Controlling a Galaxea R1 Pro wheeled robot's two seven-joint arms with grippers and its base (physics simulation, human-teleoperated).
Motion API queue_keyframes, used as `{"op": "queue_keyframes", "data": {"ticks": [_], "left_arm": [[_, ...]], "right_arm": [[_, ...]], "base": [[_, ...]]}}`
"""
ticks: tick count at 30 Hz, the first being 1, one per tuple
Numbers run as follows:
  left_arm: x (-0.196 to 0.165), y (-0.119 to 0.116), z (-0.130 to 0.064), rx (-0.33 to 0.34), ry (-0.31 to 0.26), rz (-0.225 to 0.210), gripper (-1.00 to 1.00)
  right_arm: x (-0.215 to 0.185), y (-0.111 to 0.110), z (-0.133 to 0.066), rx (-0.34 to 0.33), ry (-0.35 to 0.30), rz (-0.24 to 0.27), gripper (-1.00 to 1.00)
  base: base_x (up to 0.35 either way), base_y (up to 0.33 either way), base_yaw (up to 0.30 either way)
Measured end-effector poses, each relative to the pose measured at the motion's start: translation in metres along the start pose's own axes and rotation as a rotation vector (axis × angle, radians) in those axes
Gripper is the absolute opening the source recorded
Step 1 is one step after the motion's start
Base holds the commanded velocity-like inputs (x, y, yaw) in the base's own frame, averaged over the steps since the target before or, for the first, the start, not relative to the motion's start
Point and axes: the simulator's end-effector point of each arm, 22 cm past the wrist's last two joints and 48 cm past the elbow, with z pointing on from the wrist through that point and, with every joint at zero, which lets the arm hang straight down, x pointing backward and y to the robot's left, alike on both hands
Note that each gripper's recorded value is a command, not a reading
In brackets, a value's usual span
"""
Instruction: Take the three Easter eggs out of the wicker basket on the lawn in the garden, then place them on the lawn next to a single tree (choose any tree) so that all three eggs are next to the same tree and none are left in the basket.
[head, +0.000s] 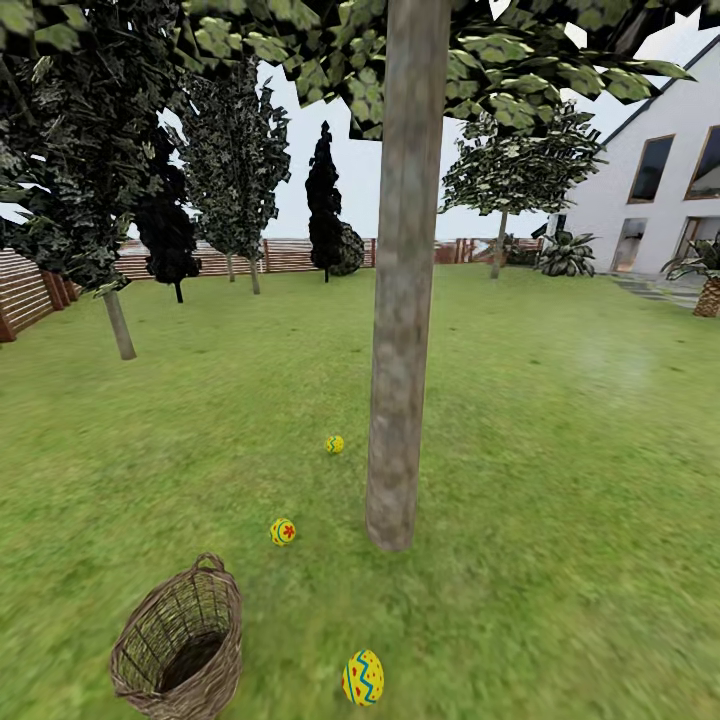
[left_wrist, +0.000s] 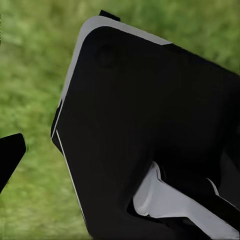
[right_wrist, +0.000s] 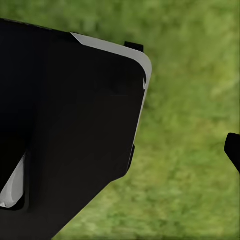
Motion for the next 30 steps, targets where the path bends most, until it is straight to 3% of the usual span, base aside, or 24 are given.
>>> {"op": "queue_keyframes", "data": {"ticks": [6,30], "left_arm": [[0.0041,0.0031,0.0000,-0.005,0.010,0.069,1.00],[0.0047,0.0012,0.0003,-0.002,0.011,0.076,1.00]], "right_arm": [[-0.0001,0.0002,0.0000,-0.001,0.000,-0.003,1.00],[0.0001,-0.0051,-0.0002,0.007,0.000,0.004,1.00]], "base": [[-0.001,0.000,0.000],[-0.305,0.000,0.000]]}}
